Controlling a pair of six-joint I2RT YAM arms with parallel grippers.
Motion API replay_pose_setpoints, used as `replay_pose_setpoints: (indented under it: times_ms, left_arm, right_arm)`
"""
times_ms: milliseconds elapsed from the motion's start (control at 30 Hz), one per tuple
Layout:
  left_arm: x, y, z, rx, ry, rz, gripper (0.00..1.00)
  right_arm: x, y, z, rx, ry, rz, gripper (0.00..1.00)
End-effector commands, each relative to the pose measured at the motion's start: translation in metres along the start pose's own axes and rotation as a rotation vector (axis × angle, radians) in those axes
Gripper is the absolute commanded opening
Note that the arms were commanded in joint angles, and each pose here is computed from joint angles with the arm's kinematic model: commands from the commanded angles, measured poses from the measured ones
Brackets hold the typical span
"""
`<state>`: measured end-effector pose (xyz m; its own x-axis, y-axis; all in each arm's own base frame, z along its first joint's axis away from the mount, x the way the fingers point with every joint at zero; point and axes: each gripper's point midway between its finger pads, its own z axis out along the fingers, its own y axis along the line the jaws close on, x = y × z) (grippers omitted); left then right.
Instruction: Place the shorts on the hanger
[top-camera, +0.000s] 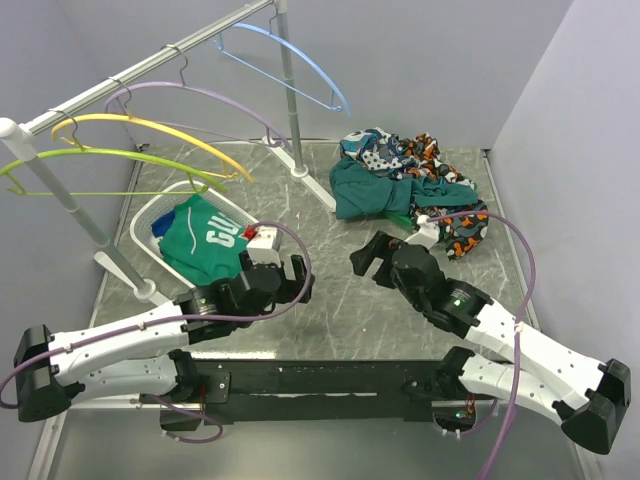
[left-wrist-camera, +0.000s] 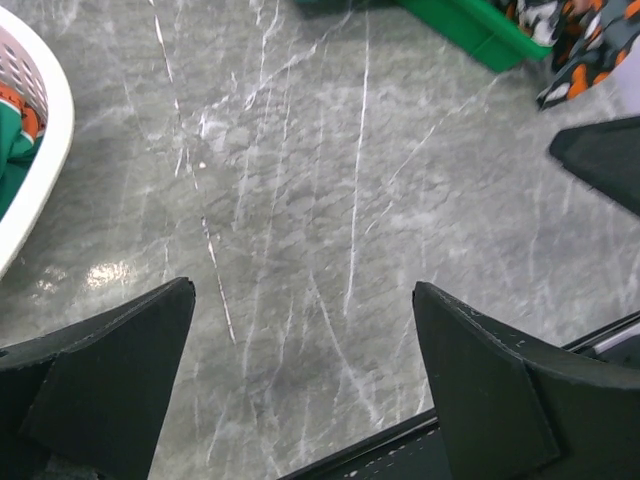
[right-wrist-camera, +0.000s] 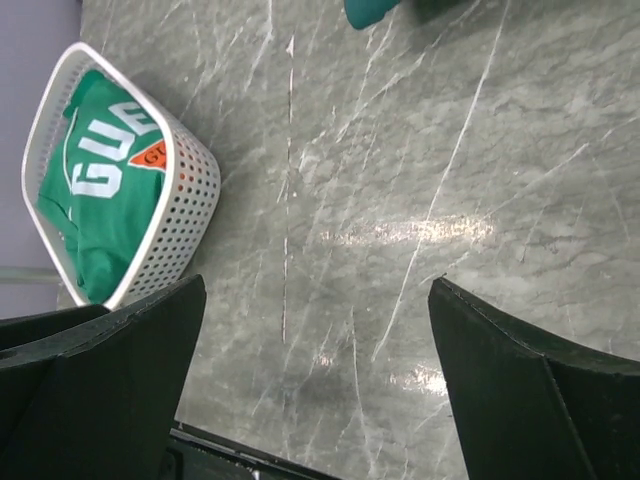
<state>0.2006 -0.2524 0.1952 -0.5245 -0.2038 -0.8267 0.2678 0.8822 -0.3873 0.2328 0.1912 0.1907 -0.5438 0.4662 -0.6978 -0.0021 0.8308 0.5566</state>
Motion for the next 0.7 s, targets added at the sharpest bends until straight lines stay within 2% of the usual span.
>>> replay_pose_setpoints:
  times_ms: [0, 267, 433, 600, 633, 667]
  left_arm:
    - [-0.008, -0.016, 0.003, 0.043, 0.0, 0.016, 0.96]
    - [-0.004, -0.026, 0.004, 0.068, 0.043, 0.037, 0.96]
    - [0.001, -0.033, 0.005, 0.1, 0.065, 0.041, 0.96]
    - [0.004, -0.036, 0.005, 0.111, 0.08, 0.038, 0.96]
    - [0.006, -0.035, 0.005, 0.111, 0.085, 0.037, 0.96]
    - [0.008, -0.036, 0.007, 0.111, 0.089, 0.035, 0.96]
  right_arm:
    - [-0.022, -0.001, -0.005, 0.036, -0.072, -0.006, 1.0]
    - [-0.027, -0.007, -0.008, 0.099, -0.063, -0.044, 1.0]
    - [-0.026, 0.017, 0.005, 0.003, -0.018, -0.098, 1.0]
    - [-0.065, 0.017, 0.031, 0.061, -0.035, -0.101, 1.0]
    - [-0.089, 0.001, 0.037, 0.108, -0.076, -0.076, 1.0]
    - [-0.105, 0.007, 0.039, 0.078, -0.085, -0.053, 1.0]
